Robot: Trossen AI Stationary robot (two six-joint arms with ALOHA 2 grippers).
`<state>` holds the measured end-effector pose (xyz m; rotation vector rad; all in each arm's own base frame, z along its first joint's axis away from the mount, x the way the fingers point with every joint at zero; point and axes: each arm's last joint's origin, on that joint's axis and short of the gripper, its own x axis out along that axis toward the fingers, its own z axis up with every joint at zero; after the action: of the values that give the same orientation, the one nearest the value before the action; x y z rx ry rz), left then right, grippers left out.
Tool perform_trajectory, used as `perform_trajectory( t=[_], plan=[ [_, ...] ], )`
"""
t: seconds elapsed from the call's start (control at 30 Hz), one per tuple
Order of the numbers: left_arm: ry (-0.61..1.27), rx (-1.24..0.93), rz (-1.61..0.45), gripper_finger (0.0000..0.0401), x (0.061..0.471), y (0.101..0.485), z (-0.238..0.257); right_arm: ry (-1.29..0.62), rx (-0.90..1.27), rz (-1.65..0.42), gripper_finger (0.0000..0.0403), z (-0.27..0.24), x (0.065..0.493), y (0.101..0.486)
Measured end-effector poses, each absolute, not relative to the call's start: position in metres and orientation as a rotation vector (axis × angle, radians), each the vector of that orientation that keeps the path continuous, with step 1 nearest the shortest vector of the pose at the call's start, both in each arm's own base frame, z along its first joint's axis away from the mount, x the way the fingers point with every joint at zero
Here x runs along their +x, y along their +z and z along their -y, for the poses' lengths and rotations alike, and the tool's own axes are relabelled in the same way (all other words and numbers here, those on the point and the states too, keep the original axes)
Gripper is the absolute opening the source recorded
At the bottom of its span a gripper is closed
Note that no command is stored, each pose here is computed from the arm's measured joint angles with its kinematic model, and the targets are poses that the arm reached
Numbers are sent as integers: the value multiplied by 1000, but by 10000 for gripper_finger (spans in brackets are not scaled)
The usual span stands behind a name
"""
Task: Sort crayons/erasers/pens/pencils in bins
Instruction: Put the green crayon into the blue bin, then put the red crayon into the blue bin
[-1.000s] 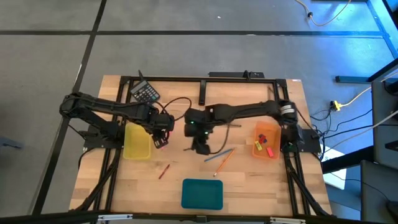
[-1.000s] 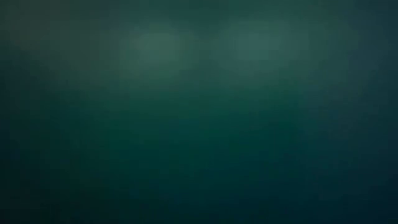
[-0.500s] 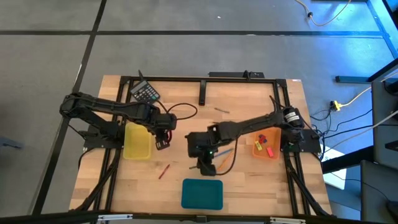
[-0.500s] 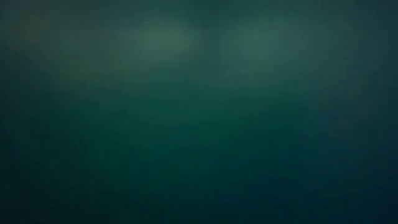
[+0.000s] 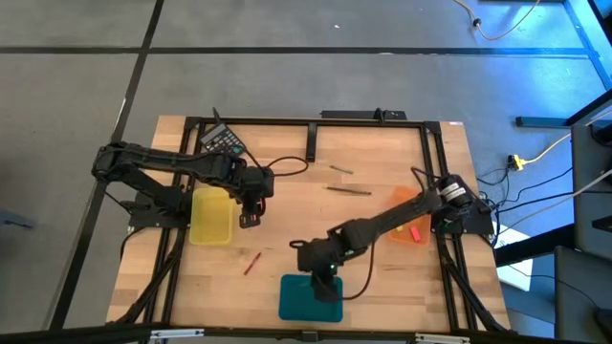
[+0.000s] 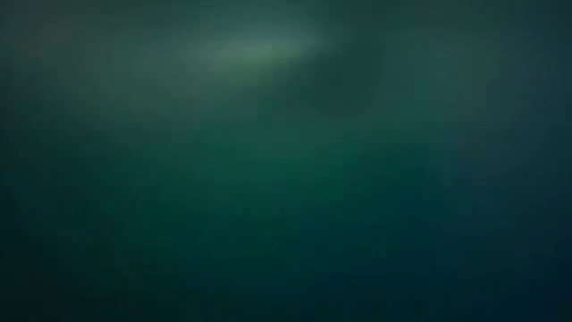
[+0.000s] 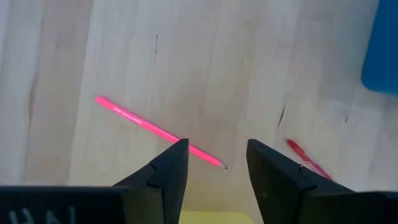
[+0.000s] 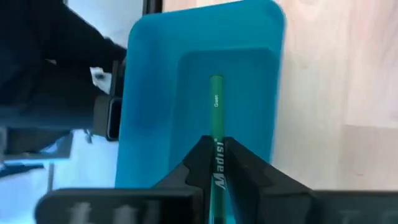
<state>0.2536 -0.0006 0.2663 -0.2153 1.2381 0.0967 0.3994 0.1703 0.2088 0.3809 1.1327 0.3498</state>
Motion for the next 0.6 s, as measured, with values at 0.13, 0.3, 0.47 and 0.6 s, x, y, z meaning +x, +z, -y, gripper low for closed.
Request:
perform_trajectory(
  t=[0.13, 0.3, 0.47, 0.6],
  plan=[
    [80, -193, -1232, 156, 254, 266, 1, 300, 478, -1110, 42, -170, 399, 197],
    [71, -179, -1238, 156, 254, 266, 1, 285, 492, -1118, 43, -172, 396, 188],
    [73, -179, -1259, 156, 252, 266, 1, 323, 494, -1121, 81, -173, 395, 186],
    [76, -178, -1299, 156, 248, 265, 2, 340, 490, -1111, 132, -171, 398, 193]
  ],
)
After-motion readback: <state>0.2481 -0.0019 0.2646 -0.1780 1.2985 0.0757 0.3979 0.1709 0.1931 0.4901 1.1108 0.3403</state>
